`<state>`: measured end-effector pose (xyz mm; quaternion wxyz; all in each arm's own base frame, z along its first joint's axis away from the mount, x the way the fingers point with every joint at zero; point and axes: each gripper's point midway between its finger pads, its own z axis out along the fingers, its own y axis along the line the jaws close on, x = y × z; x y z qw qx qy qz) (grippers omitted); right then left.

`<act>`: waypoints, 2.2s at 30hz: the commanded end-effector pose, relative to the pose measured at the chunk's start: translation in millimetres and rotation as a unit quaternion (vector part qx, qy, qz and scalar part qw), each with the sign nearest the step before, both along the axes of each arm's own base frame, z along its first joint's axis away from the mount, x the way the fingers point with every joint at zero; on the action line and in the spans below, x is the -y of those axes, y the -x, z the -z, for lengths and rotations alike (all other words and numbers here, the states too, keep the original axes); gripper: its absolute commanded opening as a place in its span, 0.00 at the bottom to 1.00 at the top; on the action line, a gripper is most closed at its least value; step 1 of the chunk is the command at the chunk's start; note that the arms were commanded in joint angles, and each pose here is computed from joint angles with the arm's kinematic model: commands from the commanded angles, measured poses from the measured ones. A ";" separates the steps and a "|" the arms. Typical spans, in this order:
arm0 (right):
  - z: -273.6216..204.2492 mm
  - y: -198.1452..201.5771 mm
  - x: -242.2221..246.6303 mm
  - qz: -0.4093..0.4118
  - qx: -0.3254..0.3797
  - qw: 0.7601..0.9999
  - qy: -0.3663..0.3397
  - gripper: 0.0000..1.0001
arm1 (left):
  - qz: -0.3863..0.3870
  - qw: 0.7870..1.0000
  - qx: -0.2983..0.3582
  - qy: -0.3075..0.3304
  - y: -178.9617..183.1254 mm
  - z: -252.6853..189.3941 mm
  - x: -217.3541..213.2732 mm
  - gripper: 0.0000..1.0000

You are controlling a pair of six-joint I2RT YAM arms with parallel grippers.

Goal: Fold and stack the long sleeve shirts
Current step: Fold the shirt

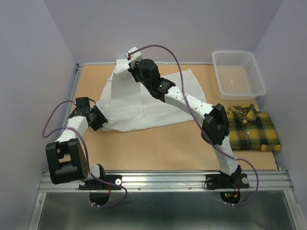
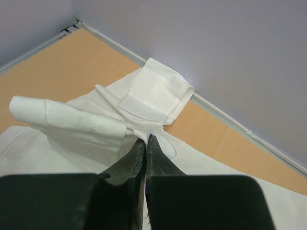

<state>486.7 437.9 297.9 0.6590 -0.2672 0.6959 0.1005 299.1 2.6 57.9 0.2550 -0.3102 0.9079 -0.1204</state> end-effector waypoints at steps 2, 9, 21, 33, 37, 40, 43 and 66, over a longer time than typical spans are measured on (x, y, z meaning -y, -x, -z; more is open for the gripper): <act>-54.3 15.2 11.7 -0.007 0.032 0.998 -0.059 0.02 | 0.045 0.998 -0.025 0.044 28.1 8.2 24.1 0.50; -41.6 19.7 15.3 -0.005 0.020 0.998 -0.054 0.03 | 0.047 0.991 -0.077 0.098 63.8 17.9 44.0 0.51; 2.3 4.2 9.0 0.005 0.009 1.000 -0.009 0.07 | -0.028 1.000 -0.015 0.000 54.2 -23.7 6.0 0.68; 50.4 -18.4 41.5 0.044 -0.080 0.996 -0.006 0.75 | 0.035 0.999 -0.007 0.039 63.4 -19.3 28.0 0.73; 47.2 -5.1 83.2 0.058 -0.128 0.990 -0.020 0.82 | 0.031 0.998 -0.009 0.048 68.4 -16.8 30.9 0.73; 56.9 -3.6 126.1 0.096 -0.178 0.978 -0.056 0.82 | 0.031 0.998 -0.007 0.050 68.6 -17.5 31.8 0.73; 75.0 8.9 179.0 0.129 -0.242 0.956 -0.102 0.82 | 0.036 0.998 -0.004 0.050 68.6 -19.1 33.0 0.73; 229.7 100.1 356.2 0.336 -0.465 0.771 -0.277 0.62 | 0.060 0.996 -0.037 0.050 71.6 -10.9 37.5 0.73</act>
